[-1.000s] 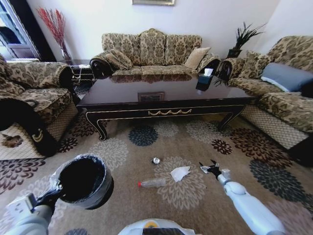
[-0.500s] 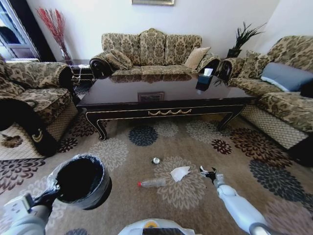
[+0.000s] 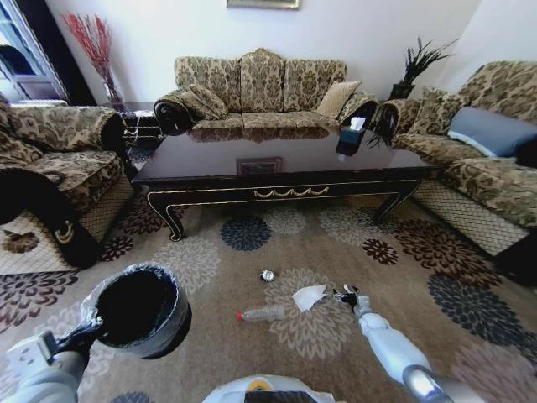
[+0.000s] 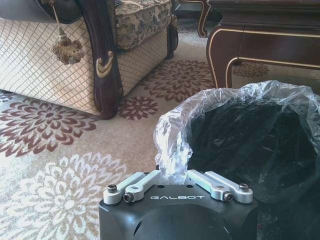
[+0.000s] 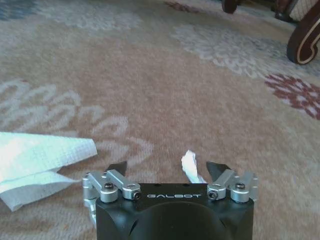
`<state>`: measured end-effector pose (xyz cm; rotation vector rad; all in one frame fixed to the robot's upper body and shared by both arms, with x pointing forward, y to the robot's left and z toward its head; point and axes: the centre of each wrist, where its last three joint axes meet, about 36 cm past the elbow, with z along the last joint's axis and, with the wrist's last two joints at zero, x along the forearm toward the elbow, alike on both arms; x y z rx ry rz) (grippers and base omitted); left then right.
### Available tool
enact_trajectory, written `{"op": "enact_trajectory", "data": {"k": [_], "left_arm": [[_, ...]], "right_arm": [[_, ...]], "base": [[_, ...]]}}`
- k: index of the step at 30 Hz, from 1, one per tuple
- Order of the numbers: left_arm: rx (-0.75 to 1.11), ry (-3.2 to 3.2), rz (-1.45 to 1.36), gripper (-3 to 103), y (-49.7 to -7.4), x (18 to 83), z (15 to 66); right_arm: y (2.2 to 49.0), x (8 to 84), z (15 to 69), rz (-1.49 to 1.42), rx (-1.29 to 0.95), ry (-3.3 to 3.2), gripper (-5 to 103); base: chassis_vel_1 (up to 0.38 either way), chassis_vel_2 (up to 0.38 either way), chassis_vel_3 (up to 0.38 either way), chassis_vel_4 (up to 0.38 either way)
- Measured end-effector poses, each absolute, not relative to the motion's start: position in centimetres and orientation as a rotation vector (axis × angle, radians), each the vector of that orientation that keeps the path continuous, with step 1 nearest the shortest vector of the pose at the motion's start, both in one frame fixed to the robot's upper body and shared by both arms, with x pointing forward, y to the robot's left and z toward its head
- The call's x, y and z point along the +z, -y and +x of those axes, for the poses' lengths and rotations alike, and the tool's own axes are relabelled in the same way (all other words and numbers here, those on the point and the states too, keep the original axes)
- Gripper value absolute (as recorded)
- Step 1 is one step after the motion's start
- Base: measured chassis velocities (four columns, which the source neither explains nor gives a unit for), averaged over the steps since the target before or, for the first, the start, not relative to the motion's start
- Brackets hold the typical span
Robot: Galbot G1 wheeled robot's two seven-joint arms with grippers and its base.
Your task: Move to the front of the table and pick up the trash from the floor, then place it into the trash bin.
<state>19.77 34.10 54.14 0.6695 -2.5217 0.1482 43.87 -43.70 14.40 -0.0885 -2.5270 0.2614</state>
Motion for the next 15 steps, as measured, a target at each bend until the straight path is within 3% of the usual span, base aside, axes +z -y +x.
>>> {"op": "enact_trajectory", "data": {"k": [1,5,7,8,10,11,12,15], "left_arm": [[0.148,2.522,0.67,4,-34.1,54.1,19.8],[0.145,2.53,0.669,4,-34.2,54.3,19.9],[0.146,2.531,0.669,4,-34.2,54.3,19.9],[0.147,2.532,0.669,4,-34.2,54.3,19.9],[0.152,2.531,0.664,4,-34.1,54.2,20.0],[0.155,2.531,0.662,4,-34.0,54.2,20.0],[0.155,2.531,0.662,4,-34.0,54.2,20.0],[0.157,2.531,0.658,4,-33.9,54.1,20.0]], "right_arm": [[43.7,14.4,43.9,-0.089,0.261,2.527,90],[43.6,14.3,43.9,-0.129,0.255,2.513,74],[43.6,14.4,43.9,-0.146,0.257,2.51,74],[43.7,14.4,43.9,-0.163,0.261,2.506,63],[44.1,14.6,43.8,-0.202,0.273,2.494,63],[44.3,14.6,43.7,-0.214,0.279,2.489,52],[44.3,14.6,43.7,-0.214,0.279,2.489,52],[44.9,14.7,43.2,-0.23,0.29,2.478,36]], "base": [[0.0,0.0,0.0,0.0],[0.0,0.0,0.0,0.0],[0.0,0.0,0.0,0.0],[0.0,0.0,0.0,0.0],[0.0,0.0,0.0,0.0],[0.0,0.0,0.0,0.0],[0.0,0.0,0.0,0.0],[0.0,0.0,0.0,0.0]]}}
